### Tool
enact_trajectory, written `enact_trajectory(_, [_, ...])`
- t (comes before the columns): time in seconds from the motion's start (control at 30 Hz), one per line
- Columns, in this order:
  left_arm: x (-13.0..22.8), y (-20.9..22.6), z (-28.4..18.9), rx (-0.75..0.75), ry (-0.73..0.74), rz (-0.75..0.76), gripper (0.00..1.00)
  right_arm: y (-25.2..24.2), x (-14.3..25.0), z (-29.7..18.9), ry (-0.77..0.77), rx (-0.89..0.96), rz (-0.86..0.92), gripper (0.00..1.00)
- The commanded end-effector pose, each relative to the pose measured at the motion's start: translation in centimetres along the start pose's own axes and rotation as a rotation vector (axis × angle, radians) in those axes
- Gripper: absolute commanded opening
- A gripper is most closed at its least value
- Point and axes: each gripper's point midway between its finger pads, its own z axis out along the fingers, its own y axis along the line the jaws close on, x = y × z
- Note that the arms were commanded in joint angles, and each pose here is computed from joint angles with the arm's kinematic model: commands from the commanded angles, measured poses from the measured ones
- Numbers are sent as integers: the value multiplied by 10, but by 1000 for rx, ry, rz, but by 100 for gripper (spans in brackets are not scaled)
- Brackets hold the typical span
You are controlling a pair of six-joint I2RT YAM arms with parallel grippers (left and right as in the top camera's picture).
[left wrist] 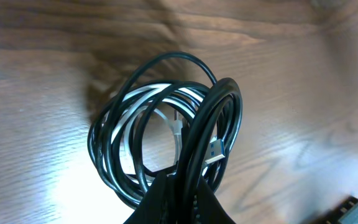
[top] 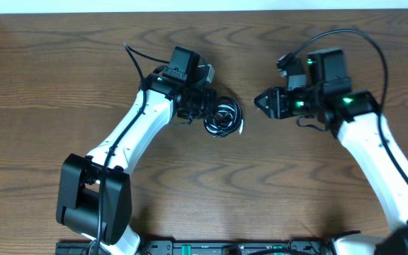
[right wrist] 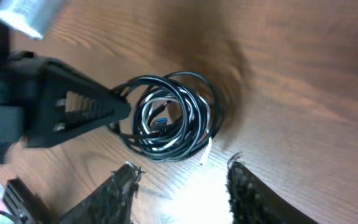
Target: Untangle cables
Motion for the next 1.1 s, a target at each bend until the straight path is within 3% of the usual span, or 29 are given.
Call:
enact_trajectory(0.0, [-2, -17, -9, 102, 10, 4, 7, 2, 1, 16, 32, -14, 43, 42])
enact_trajectory(0.23, [-7, -20, -18, 191, 17, -83, 8, 6, 15, 44, 103, -28, 42, 40])
enact_trajectory(0.43, [-8, -21, -20, 214, 21, -109, 7, 2, 28, 67, 164, -22, 75, 55])
enact_trajectory(0.57, [-8, -21, -20, 214, 21, -113, 8, 0, 26, 70, 158, -21, 103, 57])
enact_trajectory(0.87, [-14, -39, -25, 315, 14, -116, 7, 1, 25, 76, 153, -25, 92, 57])
enact_trajectory(1.07, [-14, -44, -28, 342, 28, -152, 7, -3, 29, 81, 166, -6, 96, 51])
